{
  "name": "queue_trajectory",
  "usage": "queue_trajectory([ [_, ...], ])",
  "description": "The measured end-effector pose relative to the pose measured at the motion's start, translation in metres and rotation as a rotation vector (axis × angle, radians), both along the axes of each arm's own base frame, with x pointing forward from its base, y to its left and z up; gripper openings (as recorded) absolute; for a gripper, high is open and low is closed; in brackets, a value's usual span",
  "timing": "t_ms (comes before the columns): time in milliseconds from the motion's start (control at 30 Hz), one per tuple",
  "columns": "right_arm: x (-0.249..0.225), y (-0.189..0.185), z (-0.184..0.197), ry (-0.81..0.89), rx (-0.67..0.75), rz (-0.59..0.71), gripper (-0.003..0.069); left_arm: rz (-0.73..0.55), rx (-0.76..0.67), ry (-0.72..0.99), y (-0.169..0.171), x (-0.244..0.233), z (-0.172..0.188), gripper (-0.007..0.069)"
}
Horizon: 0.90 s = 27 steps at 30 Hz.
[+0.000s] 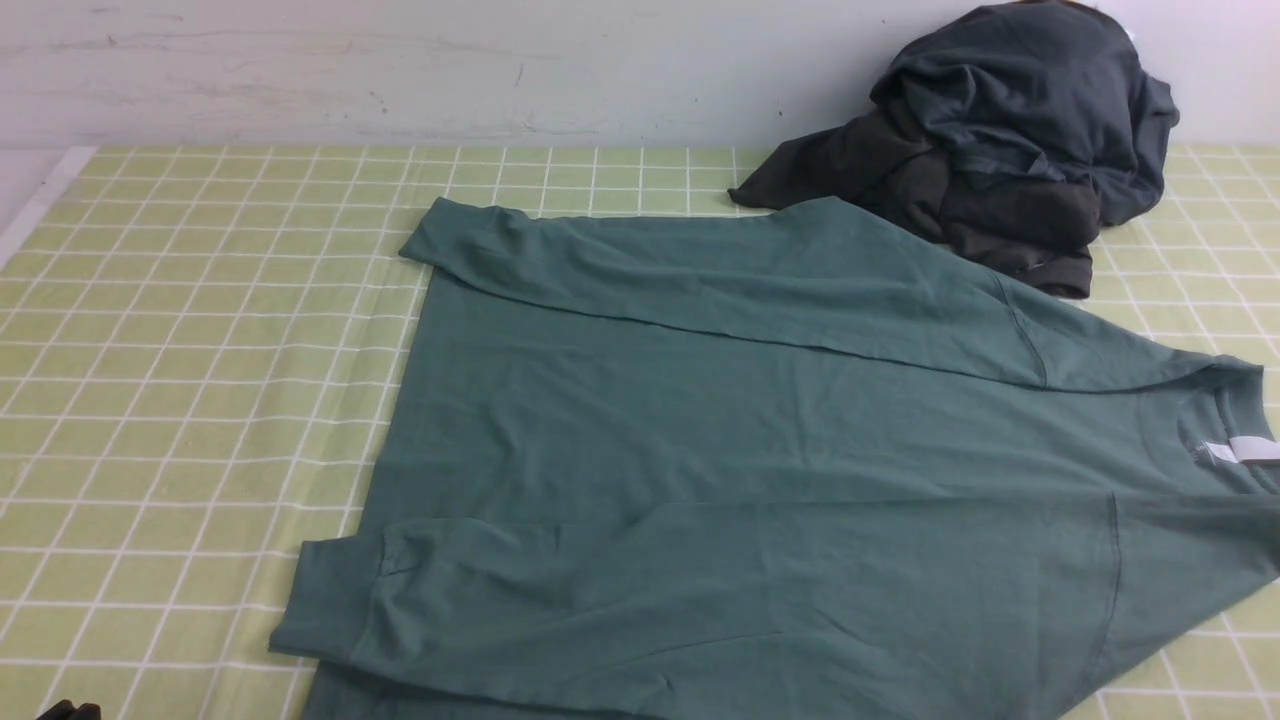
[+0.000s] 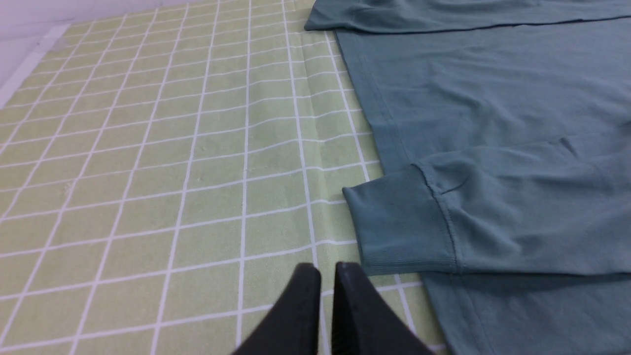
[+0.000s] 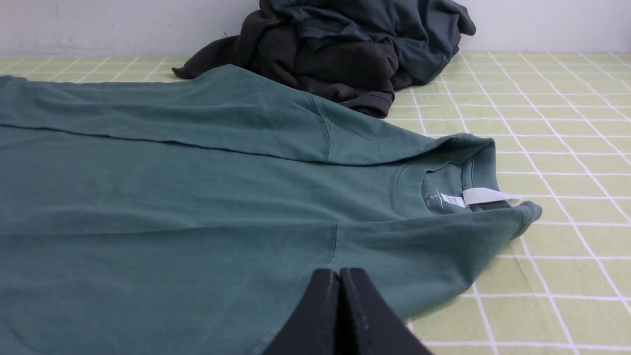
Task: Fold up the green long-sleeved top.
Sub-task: Use the left arm to clamp the cuff closest to it
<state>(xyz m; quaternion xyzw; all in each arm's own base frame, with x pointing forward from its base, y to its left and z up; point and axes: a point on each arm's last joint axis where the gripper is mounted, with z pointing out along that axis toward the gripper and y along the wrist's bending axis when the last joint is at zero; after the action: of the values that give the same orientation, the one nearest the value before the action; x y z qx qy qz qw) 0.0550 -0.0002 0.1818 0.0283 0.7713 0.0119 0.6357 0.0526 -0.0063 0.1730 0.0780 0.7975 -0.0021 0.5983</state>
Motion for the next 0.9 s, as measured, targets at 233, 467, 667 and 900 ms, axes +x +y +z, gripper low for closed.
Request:
queue_trajectory([
  [233, 0.000, 0.000, 0.000, 0.000, 0.000, 0.000, -0.0013, 0.000, 0.000, 0.000, 0.000, 0.000, 0.000, 0.0030],
  [467, 0.000, 0.000, 0.000, 0.000, -0.004, 0.001, -0.0013, 0.000, 0.000, -0.001, 0.000, 0.000, 0.000, 0.0030],
  [667, 0.001, 0.000, 0.003, -0.043, 0.006, -0.002, -0.0013, 0.010, -0.008, -0.126, 0.001, 0.003, 0.010, 0.0030],
  [900, -0.002, -0.004, 0.042, -0.482, 0.013, -0.049, -0.0013, 0.044, -0.040, -0.556, 0.004, 0.001, 0.049, 0.0030],
])
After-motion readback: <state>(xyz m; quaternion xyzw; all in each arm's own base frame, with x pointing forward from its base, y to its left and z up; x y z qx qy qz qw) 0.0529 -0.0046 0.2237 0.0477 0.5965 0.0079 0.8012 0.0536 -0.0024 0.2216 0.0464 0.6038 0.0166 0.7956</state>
